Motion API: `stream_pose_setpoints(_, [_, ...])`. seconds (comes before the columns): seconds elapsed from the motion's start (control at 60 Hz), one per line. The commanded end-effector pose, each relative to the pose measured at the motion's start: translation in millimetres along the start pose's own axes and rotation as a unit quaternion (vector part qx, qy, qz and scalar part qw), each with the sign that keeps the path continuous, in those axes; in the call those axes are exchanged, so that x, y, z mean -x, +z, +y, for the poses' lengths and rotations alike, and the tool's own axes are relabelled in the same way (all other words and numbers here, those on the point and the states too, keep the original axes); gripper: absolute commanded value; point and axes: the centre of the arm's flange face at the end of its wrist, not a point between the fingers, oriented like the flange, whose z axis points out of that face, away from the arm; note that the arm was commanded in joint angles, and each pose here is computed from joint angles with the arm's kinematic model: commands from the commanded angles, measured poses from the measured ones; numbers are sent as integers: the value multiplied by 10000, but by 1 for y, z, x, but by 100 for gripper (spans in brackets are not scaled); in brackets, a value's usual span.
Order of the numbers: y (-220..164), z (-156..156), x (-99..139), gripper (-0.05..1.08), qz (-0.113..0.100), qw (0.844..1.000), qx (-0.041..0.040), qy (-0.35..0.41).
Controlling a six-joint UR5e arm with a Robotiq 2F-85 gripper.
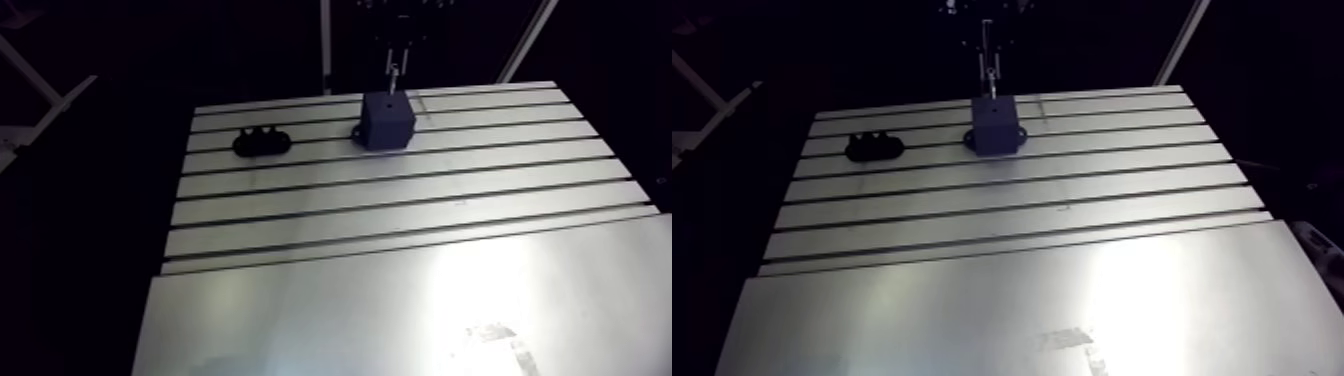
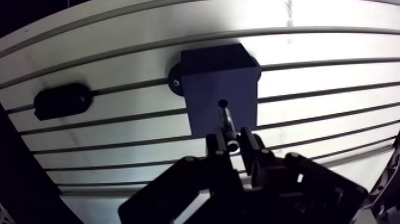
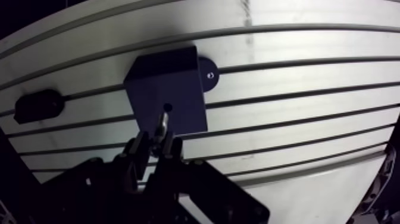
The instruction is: Pick up the M10 bolt and insert it into the hole until fully seated.
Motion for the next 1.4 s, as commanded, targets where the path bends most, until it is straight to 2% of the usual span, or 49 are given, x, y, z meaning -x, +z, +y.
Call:
stream_pose_setpoints(0.017, [2, 1, -2, 108, -24, 10000, -5, 12])
stream_pose_setpoints(0.65, [13, 0, -7, 108, -117, 9999, 4, 10])
stream_pose_setpoints(1.4, [16, 1, -8, 108, -135, 9999, 10, -6])
